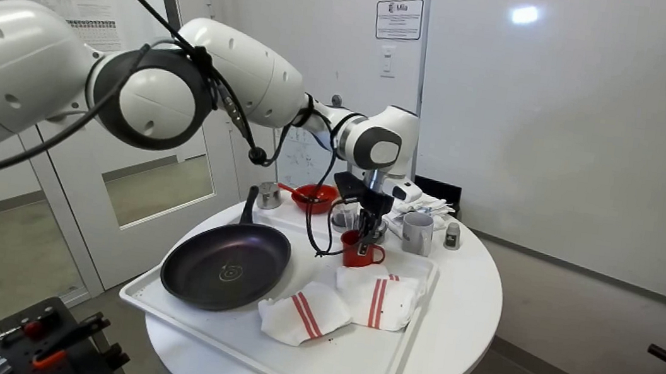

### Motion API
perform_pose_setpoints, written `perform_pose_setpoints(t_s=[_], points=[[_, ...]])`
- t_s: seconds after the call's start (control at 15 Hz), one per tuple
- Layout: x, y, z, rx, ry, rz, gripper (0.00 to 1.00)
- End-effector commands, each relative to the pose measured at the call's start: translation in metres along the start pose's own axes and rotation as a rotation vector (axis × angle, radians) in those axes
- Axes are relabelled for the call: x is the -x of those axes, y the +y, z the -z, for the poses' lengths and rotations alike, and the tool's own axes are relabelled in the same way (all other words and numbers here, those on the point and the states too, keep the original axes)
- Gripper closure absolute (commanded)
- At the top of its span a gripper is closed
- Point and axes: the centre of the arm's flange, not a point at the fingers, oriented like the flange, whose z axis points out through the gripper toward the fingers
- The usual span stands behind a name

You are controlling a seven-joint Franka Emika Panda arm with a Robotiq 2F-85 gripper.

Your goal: Move the red cup to the right.

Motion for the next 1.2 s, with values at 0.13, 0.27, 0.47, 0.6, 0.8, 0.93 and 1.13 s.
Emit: perform_pose_setpoints(t_s=[0.13,0.27,0.47,0.6,0.8,0.93,1.13], points=[[-0.03,0.016,-0.003,-0.036,-0.021,-0.083,0.98],[-0.036,0.022,-0.001,-0.053,-0.024,-0.108,0.98],[-0.042,0.029,0.001,-0.071,-0.025,-0.135,0.98],[-0.045,0.032,0.002,-0.079,-0.026,-0.157,0.98],[-0.049,0.037,0.006,-0.097,-0.03,-0.195,0.98],[-0.052,0.039,0.008,-0.116,-0.04,-0.229,0.98],[-0.056,0.042,0.01,-0.139,-0.044,-0.274,0.98]])
